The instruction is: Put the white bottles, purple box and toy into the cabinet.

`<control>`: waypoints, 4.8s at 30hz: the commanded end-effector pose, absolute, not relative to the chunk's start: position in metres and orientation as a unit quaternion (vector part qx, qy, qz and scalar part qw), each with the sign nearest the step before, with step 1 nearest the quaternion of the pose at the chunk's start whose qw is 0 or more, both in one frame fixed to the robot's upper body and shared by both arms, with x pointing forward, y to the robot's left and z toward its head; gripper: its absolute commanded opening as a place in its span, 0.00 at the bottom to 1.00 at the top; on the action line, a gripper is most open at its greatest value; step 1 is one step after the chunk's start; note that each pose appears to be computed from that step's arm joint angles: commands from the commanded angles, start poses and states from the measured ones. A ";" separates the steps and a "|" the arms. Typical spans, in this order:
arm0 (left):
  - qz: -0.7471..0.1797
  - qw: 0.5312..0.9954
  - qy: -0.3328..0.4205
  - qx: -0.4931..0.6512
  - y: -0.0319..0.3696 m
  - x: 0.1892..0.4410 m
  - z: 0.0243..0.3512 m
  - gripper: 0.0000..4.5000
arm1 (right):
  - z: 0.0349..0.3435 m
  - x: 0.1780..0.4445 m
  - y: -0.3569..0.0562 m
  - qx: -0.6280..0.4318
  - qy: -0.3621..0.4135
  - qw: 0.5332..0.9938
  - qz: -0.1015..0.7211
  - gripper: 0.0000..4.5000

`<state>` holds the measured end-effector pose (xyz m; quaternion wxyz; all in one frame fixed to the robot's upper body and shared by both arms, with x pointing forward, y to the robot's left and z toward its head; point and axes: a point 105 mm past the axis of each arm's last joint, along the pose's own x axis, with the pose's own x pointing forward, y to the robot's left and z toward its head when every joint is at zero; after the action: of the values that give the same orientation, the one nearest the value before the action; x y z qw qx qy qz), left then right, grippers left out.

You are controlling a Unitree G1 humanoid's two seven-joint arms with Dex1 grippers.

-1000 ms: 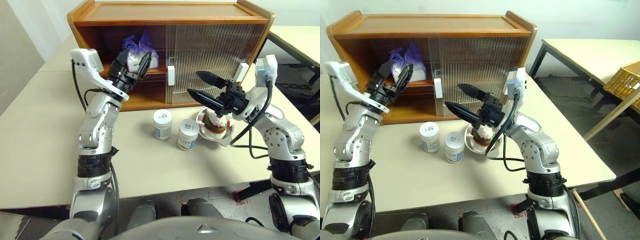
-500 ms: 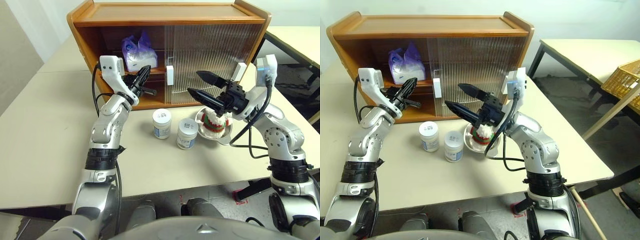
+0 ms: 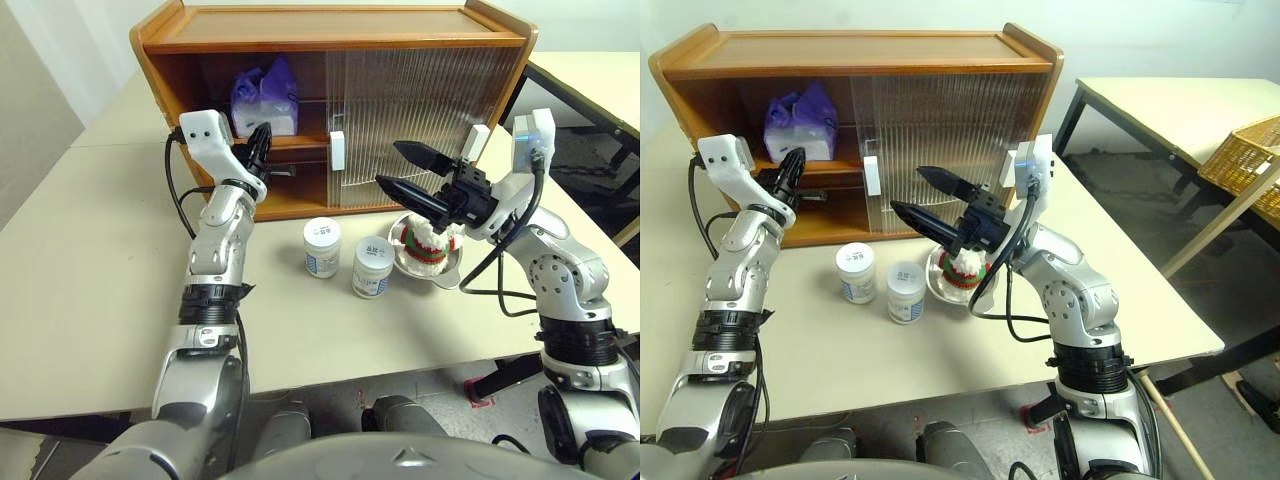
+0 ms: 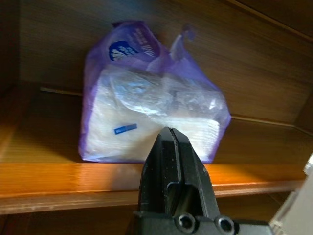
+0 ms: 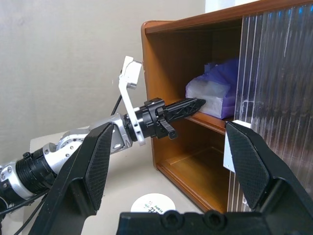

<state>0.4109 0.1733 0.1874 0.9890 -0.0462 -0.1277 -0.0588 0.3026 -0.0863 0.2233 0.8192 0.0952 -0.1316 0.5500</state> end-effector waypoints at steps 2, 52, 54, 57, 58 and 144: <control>-0.054 0.989 -0.127 -0.053 0.173 0.415 0.185 0.00 | 0.225 0.303 -0.090 0.087 -0.135 0.824 0.543 1.00; -0.459 0.887 0.006 0.059 0.145 0.298 0.052 0.99 | 0.228 0.303 -0.087 0.083 -0.133 0.817 0.555 1.00; -0.461 0.886 0.002 0.052 0.138 0.301 0.051 0.99 | 0.228 0.303 -0.087 0.083 -0.133 0.818 0.554 1.00; -0.462 0.886 -0.002 0.047 0.132 0.303 0.050 0.99 | 0.228 0.302 -0.087 0.083 -0.133 0.818 0.553 1.00; -0.460 0.887 -0.001 0.046 0.131 0.304 0.048 0.99 | 0.228 0.302 -0.087 0.083 -0.133 0.819 0.552 1.00; 0.003 0.998 -0.057 -0.012 0.187 0.434 0.093 0.99 | 0.227 0.300 -0.090 0.078 -0.129 0.824 0.546 1.00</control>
<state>0.4372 0.1880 0.0939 0.9989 -0.0055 -0.0459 0.0065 0.3006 -0.0893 0.2260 0.8244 0.0782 -0.1285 0.5457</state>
